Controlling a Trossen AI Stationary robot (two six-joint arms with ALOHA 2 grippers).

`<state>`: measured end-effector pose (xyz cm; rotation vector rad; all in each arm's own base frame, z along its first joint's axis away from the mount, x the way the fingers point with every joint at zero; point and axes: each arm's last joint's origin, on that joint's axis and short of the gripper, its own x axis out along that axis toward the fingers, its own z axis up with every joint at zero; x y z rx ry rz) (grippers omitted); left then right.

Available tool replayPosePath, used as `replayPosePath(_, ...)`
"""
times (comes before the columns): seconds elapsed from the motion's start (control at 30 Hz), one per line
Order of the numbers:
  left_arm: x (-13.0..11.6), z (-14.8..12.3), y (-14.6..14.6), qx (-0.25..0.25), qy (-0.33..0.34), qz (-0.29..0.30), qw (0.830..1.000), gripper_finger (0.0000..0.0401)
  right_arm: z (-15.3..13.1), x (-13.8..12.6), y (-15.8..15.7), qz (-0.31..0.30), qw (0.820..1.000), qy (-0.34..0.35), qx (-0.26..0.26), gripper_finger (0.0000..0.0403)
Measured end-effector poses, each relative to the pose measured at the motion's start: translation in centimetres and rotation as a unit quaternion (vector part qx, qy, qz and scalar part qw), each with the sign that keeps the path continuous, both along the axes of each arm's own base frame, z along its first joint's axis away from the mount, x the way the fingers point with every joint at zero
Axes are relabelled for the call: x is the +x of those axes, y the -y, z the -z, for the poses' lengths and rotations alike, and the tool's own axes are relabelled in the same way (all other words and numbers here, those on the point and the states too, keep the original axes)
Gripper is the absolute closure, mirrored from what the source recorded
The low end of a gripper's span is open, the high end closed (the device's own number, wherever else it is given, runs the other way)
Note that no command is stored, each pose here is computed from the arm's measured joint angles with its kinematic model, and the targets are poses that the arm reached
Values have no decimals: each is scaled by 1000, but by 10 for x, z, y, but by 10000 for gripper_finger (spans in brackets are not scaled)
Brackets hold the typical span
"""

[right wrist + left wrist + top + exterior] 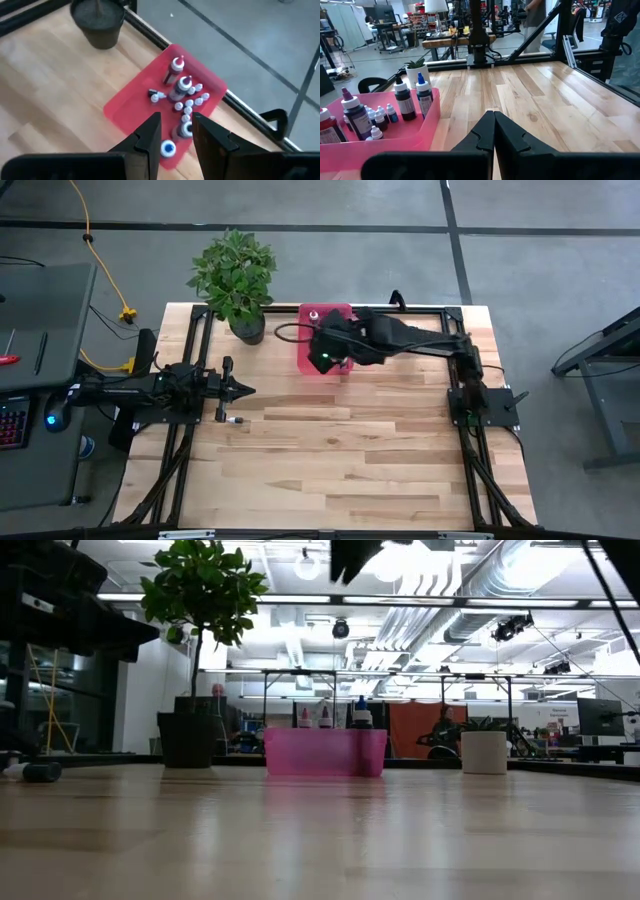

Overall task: Pick & Place food coloring
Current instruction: Put the black food coloring bottle into the pink bin

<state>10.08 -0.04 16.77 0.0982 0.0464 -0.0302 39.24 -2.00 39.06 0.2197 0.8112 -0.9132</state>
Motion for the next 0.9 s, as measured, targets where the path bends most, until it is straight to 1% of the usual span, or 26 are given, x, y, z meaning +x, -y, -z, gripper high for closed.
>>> replayPosePath(0.17, 0, 0, 0, 0, 0, 0, 1000, 401, -21, -26, -16, -19, 1000, 5, 19, 304)
replayPosePath(0.33, 0, 0, 0, 0, 0, 0, 1000, 401, -41, -54, -27, -32, 999, 2, 6, 304)
replayPosePath(0.47, 0, 0, 0, 0, 0, 0, 1000, 401, -41, -80, -35, -40, 999, 13, -9, 304)
replayPosePath(0.53, 0, 0, 0, 0, 0, 0, 1000, 401, -33, -91, -37, -49, 998, 42, 1, 304)
replayPosePath(0.6, 0, 0, 0, 0, 0, 0, 1000, 401, -18, -101, -37, -61, 994, 86, 24, 304)
replayPosePath(0.7, 0, 0, 0, 0, 0, 0, 1000, 401, 11, -114, -35, -99, 981, 156, 54, 304)
replayPosePath(0.8, 0, 0, 0, 0, 0, 0, 1000, 401, 42, -125, -34, -155, 959, 222, 81, 304)
replayPosePath(0.9, 0, 0, 0, 0, 0, 0, 1000, 401, 67, -139, -35, -221, 926, 289, 99, 304)
